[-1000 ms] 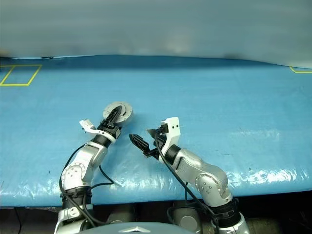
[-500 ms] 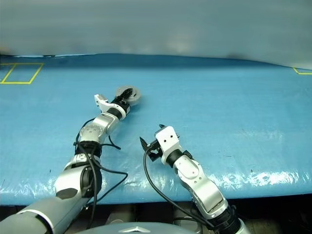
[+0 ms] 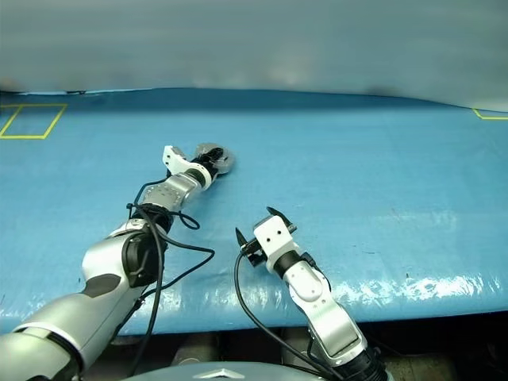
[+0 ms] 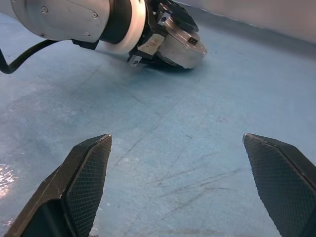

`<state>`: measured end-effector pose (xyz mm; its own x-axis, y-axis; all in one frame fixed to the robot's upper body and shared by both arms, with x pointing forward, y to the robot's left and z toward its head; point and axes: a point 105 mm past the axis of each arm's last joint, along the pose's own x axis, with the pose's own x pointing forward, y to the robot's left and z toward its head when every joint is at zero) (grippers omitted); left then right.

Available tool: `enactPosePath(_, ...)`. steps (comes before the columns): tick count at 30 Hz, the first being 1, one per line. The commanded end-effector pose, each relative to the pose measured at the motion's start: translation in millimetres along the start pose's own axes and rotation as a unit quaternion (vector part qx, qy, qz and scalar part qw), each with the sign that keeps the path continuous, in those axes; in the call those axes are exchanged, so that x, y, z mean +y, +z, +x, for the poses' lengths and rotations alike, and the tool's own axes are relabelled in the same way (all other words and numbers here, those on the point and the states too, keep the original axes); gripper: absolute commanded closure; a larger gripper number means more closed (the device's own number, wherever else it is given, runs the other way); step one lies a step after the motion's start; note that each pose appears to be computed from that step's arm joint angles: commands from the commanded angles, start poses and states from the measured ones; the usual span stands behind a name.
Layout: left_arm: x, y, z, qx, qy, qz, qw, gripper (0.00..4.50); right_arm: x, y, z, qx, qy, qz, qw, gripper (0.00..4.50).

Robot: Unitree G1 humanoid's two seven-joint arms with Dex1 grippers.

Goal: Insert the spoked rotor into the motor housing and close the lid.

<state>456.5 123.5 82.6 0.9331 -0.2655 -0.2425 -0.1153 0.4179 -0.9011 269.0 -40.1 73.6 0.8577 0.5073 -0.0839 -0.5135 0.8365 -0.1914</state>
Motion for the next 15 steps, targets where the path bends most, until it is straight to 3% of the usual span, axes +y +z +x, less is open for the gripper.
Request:
enactPosePath(1,23,12,-8,0.000,0.048,0.012,0.999,0.42,-1,7,0,-0.013,-0.008,0.019,1.000,0.00)
enactPosePath(2,31,14,-11,0.005,0.061,0.024,0.998,0.06,0,6,0,-0.012,-0.007,0.022,1.000,0.00)
enactPosePath(3,38,16,-14,0.010,0.071,0.030,0.997,0.02,2,5,0,-0.011,-0.005,0.023,1.000,0.00)
enactPosePath(11,97,32,-65,0.052,0.117,0.052,0.990,0.02,12,-1,6,0.005,0.021,0.027,0.999,0.00)
enactPosePath(15,106,26,-99,0.080,0.110,0.086,0.987,0.02,15,-3,7,0.008,0.034,0.028,0.999,0.00)
